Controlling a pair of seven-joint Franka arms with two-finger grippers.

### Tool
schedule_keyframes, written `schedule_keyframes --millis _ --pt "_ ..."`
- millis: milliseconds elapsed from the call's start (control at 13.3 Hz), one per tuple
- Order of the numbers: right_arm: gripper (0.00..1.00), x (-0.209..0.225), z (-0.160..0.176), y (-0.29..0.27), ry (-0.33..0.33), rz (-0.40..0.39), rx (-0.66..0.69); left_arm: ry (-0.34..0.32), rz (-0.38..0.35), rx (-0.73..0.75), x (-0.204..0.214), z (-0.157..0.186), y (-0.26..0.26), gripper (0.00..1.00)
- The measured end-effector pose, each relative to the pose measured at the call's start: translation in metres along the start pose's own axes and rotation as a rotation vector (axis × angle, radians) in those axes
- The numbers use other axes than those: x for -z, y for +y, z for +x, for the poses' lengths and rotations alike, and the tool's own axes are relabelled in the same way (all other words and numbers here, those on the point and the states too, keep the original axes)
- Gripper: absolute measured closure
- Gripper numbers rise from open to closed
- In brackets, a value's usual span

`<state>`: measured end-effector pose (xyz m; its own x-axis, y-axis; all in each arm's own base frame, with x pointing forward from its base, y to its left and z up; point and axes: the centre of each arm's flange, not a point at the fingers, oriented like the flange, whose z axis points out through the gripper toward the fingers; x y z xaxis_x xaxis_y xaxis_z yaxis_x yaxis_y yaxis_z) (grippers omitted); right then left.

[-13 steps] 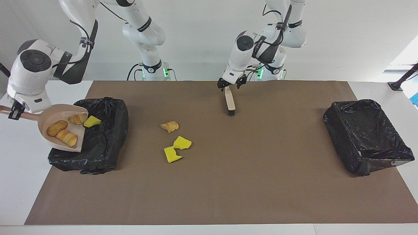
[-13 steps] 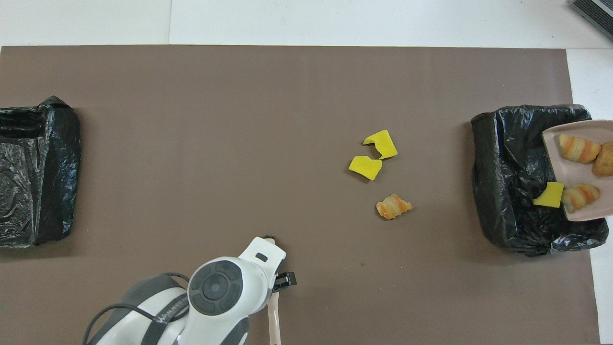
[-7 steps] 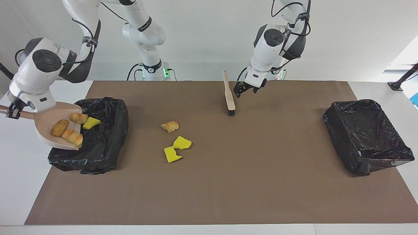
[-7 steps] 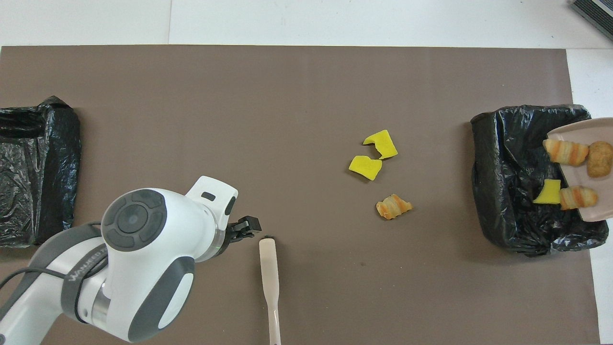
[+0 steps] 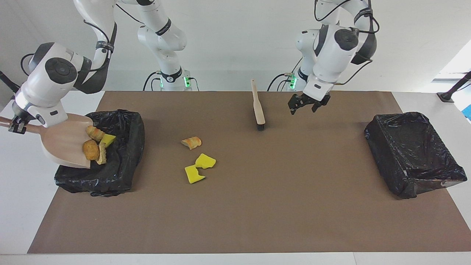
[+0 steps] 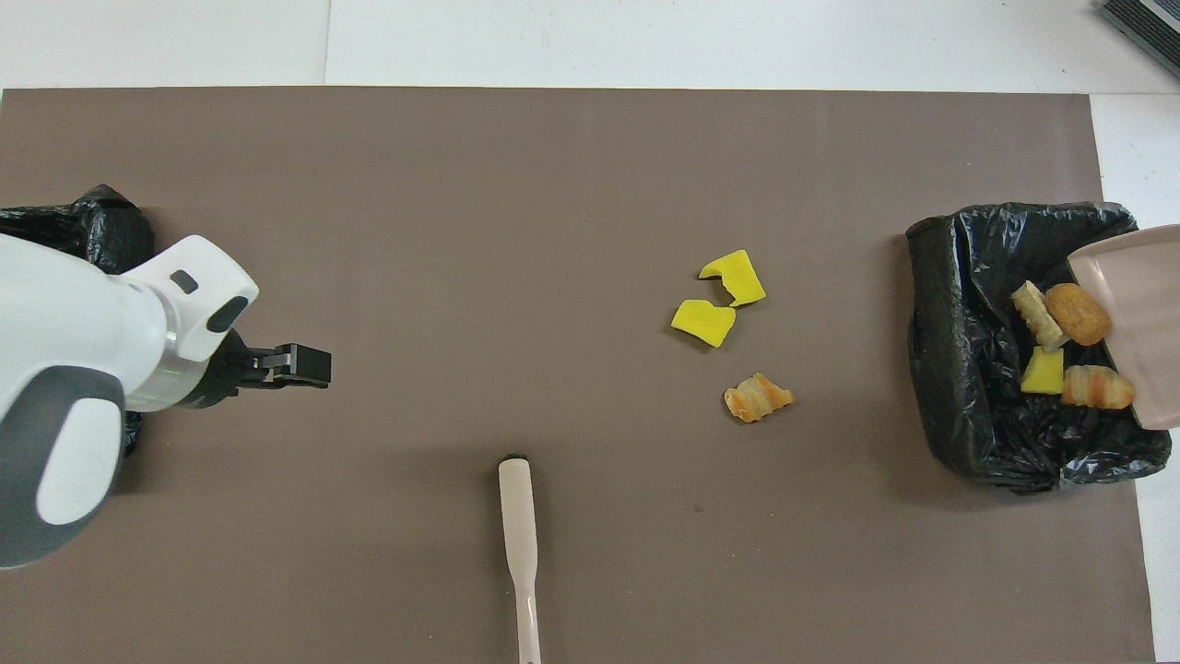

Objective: Sweep and dump trash in bin
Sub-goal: 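Tip the dustpan over the bin with the right gripper while the left gripper withdraws, then carry the empty dustpan back and set it on the table with the right gripper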

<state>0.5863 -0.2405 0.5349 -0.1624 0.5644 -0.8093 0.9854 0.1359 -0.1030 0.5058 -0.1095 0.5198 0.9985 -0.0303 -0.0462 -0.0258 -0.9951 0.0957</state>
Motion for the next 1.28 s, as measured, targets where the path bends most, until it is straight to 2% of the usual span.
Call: schedule_keyframes --millis 226,301,451,526,677,903,1053,1279 --pt "0.69 0.024 -0.038 -0.027 -0.023 -0.016 -0.073 0.006 0.021 -0.084 0.023 0.01 -0.031 0.0" --pt "0.69 0.034 -0.049 -0.037 0.001 -0.009 -0.126 0.004 0.041 -0.096 0.033 0.013 -0.037 0.0" --pt "0.69 0.05 -0.056 -0.055 0.13 0.037 -0.301 -0.018 0.046 -0.108 0.057 0.016 -0.036 0.0" --pt "0.69 0.058 -0.049 -0.055 0.187 0.064 -0.397 -0.025 0.041 -0.11 0.071 0.019 -0.037 0.0" --pt "0.69 0.088 -0.014 -0.04 0.27 0.125 -0.584 -0.022 0.033 -0.091 0.088 0.023 -0.048 0.0" --pt "0.69 0.159 0.057 -0.015 0.358 0.233 -0.876 -0.015 0.03 -0.078 0.093 0.025 -0.056 0.0" --pt "0.69 0.193 0.101 -0.003 0.446 0.336 -1.053 -0.013 0.031 -0.088 0.094 0.025 -0.051 0.0" --pt "0.69 0.242 0.174 0.018 0.529 0.479 -1.234 -0.009 0.027 -0.101 0.096 0.024 -0.045 0.0"
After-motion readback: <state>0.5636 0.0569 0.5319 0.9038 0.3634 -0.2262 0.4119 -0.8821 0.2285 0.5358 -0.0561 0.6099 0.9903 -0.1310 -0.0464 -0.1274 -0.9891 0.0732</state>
